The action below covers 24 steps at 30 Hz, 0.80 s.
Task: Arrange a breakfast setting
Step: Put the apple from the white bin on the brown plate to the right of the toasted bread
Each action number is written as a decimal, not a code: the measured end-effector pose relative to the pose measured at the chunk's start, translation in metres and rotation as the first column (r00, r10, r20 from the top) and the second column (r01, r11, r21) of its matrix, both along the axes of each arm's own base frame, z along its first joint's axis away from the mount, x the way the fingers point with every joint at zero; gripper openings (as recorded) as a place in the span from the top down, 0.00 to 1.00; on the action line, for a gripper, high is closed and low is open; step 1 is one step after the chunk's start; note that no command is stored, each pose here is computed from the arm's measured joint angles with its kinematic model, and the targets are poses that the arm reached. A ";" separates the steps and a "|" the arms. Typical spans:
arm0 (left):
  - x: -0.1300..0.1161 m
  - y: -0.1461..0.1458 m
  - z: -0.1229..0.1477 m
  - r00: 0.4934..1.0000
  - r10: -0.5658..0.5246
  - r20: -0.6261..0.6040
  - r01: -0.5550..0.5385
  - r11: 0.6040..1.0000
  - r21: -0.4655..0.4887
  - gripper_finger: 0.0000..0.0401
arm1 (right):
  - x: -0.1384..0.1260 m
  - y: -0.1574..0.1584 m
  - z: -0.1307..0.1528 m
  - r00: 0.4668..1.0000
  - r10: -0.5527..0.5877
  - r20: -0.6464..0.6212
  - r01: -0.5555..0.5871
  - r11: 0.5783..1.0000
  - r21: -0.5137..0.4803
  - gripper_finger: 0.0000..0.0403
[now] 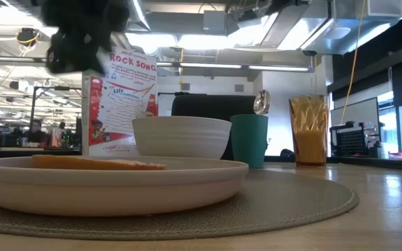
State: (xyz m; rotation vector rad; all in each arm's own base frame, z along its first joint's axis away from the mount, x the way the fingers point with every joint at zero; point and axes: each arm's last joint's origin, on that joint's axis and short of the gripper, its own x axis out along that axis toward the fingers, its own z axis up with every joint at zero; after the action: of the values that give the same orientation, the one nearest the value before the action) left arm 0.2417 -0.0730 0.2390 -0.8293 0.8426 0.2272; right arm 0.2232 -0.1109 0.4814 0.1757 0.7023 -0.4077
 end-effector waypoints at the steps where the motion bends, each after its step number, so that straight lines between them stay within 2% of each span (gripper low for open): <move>1: -0.003 0.003 0.009 0.999 0.015 0.047 -0.016 1.000 0.021 0.62 | -0.002 0.001 -0.002 1.000 -0.008 -0.018 0.009 1.000 0.030 0.28; 3: -0.005 0.006 0.027 0.989 0.030 0.143 -0.043 0.996 0.084 0.62 | -0.006 0.004 -0.008 0.997 -0.023 -0.072 0.032 0.993 0.114 0.28; 6: -0.007 0.010 0.048 0.959 -0.001 0.282 -0.066 0.971 0.230 0.62 | -0.011 0.016 -0.015 0.988 -0.026 -0.154 0.061 0.972 0.228 0.28; 10: -0.003 0.016 0.062 0.914 -0.077 0.399 -0.088 0.921 0.380 0.62 | -0.008 0.042 -0.022 0.976 -0.039 -0.216 0.094 0.964 0.250 0.28; 15: 0.005 0.028 0.075 0.858 -0.132 0.496 -0.137 0.872 0.470 0.62 | -0.009 0.072 -0.040 0.958 -0.078 -0.274 0.157 0.947 0.279 0.28; 19: 0.009 0.040 0.081 0.839 -0.175 0.515 -0.174 0.811 0.559 0.62 | -0.011 0.094 -0.066 0.940 -0.094 -0.329 0.202 0.928 0.313 0.28; 21: 0.010 0.047 0.080 0.852 -0.200 0.484 -0.163 0.776 0.609 0.62 | -0.016 0.108 -0.082 0.927 -0.042 -0.374 0.172 0.931 0.323 0.28; 24: 0.011 0.057 0.079 0.855 -0.253 0.452 -0.114 0.760 0.640 0.62 | -0.029 0.134 -0.111 0.882 0.051 -0.469 0.149 0.913 0.380 0.28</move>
State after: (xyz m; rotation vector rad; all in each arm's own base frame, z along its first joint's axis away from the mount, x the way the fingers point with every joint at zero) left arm 0.2526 -0.0160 0.3175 -0.1613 0.2322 0.1948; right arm 0.1947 0.0229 0.3700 0.5028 1.2689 -0.3511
